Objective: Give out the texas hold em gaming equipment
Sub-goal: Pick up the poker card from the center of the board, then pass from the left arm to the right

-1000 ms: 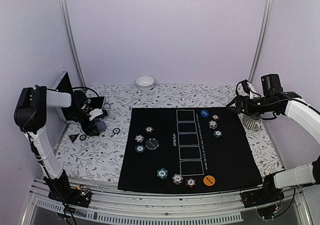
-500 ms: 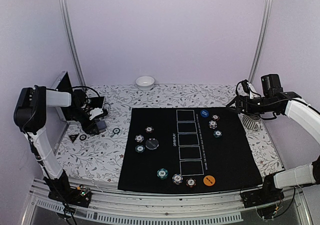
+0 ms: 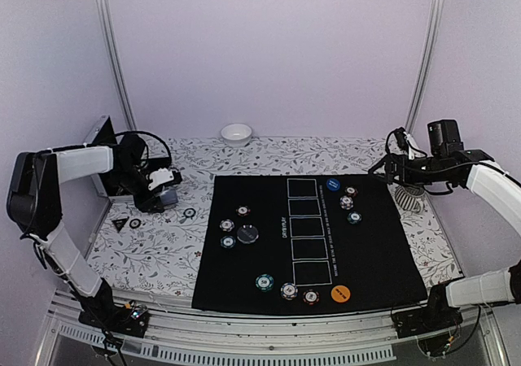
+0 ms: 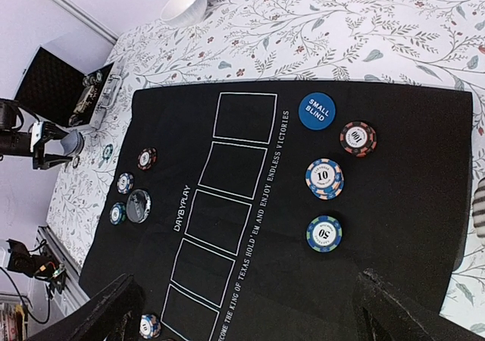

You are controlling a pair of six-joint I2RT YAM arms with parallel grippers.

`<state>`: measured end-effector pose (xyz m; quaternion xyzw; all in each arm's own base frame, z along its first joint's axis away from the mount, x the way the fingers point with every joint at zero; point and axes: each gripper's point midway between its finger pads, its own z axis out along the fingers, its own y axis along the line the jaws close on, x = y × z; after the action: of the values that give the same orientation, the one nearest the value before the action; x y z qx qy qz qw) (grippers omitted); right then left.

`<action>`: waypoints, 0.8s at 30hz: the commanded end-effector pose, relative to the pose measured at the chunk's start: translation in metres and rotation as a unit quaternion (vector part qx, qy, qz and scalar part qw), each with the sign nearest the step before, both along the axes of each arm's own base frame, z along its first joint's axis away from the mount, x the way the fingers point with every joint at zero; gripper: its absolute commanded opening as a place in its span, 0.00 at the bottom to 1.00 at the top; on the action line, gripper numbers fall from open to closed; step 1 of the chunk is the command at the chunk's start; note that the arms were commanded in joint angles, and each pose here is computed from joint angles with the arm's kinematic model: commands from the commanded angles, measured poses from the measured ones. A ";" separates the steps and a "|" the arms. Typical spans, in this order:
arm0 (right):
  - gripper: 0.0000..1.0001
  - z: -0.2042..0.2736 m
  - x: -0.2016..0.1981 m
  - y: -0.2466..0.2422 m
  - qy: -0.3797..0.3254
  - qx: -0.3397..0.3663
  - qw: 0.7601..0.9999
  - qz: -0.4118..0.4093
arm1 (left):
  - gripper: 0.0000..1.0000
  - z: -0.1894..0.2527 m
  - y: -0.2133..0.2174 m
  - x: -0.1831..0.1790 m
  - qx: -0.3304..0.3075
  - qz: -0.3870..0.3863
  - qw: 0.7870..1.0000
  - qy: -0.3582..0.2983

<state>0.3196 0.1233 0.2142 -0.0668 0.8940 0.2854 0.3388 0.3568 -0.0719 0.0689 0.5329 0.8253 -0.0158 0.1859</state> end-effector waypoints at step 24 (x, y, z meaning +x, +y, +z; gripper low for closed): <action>0.97 0.050 -0.092 0.178 0.020 0.273 0.926 0.259 | 0.54 0.161 -0.270 -0.150 -0.071 -0.364 0.927 -0.051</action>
<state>0.2365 0.2686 0.2475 -0.1684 0.7699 0.5652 0.2439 0.2165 -0.3341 0.2309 0.7815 0.5510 -0.0919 0.2778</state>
